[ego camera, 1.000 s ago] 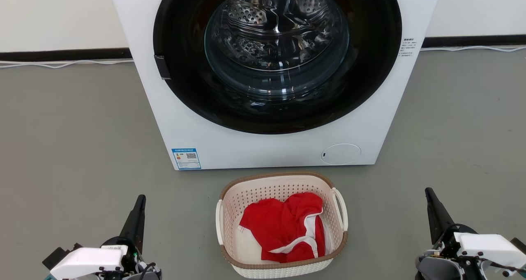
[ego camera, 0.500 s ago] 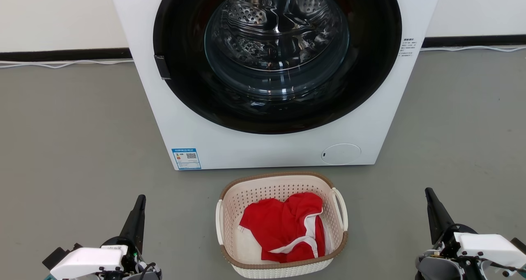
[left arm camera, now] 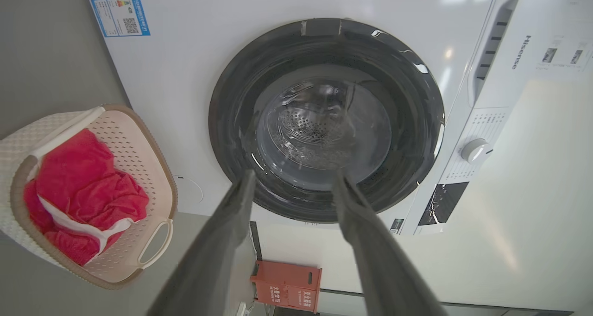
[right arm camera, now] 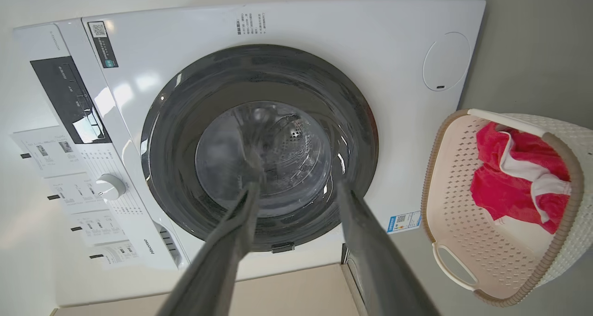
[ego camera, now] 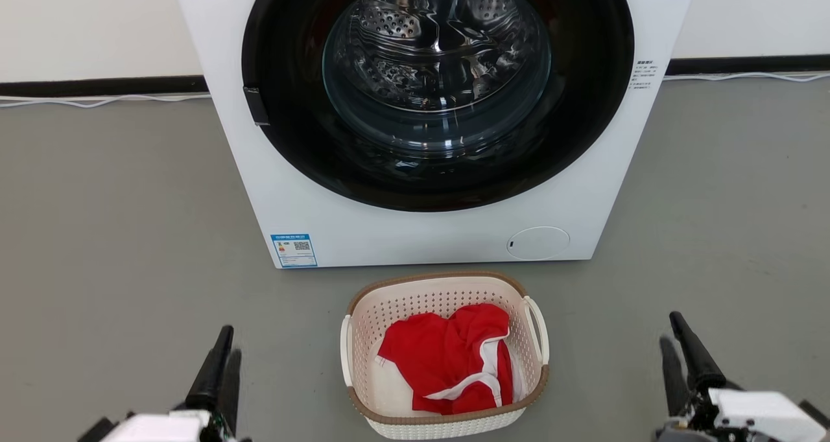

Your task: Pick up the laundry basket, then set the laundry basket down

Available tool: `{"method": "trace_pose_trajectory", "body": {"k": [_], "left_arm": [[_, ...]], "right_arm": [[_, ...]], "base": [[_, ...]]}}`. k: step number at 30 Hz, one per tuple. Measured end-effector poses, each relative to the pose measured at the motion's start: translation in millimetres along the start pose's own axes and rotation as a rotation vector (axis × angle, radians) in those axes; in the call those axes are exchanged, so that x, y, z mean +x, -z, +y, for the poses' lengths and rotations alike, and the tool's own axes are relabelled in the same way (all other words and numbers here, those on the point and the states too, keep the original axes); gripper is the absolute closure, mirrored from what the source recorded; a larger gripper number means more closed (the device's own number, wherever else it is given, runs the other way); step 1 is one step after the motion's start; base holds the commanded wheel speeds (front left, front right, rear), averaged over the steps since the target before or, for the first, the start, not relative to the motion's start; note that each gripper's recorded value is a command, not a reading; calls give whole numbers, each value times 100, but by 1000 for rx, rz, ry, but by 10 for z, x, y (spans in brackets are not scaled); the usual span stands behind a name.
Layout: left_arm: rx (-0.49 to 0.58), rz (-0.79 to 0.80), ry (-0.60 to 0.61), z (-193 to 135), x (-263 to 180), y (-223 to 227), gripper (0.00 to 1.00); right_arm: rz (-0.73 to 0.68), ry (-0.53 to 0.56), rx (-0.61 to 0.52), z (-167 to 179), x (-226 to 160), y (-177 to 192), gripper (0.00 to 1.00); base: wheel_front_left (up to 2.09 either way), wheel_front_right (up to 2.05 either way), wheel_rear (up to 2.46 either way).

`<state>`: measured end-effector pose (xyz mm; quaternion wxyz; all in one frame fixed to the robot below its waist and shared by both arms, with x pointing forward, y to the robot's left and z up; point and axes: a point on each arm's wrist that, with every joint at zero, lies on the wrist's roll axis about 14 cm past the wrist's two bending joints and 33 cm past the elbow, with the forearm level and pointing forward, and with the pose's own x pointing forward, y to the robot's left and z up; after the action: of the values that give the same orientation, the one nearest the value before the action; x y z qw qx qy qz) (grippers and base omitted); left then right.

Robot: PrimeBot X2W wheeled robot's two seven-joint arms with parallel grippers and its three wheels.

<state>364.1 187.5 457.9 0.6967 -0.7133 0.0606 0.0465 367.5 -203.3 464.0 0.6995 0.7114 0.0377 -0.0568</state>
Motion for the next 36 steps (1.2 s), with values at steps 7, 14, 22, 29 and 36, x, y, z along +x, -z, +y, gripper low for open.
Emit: {"method": "trace_pose_trajectory", "body": {"k": [7, 14, 22, 29, 36], "left_arm": [[1, 1, -31, 111, -55, 35, 0], [5, -8, -28, 102, -50, 49, 0], [59, -4, -36, 121, -45, 85, 0], [134, -13, -49, 155, -48, 74, 0], [228, -18, -53, 162, -47, 65, 0]], "right_arm": [[-6, 19, 2, -71, -49, 10, 0], [-20, 10, -8, -43, -42, 4, 0], [-22, 6, -85, -17, -35, 17, 0], [-34, 7, -182, -11, -34, -4, 0], [-40, 5, -310, 7, -34, -11, 0]], "base": [[0, 0, 0], [0, 0, 0], [0, 0, 0], [0, 0, 0], [0, 0, 0]]}}
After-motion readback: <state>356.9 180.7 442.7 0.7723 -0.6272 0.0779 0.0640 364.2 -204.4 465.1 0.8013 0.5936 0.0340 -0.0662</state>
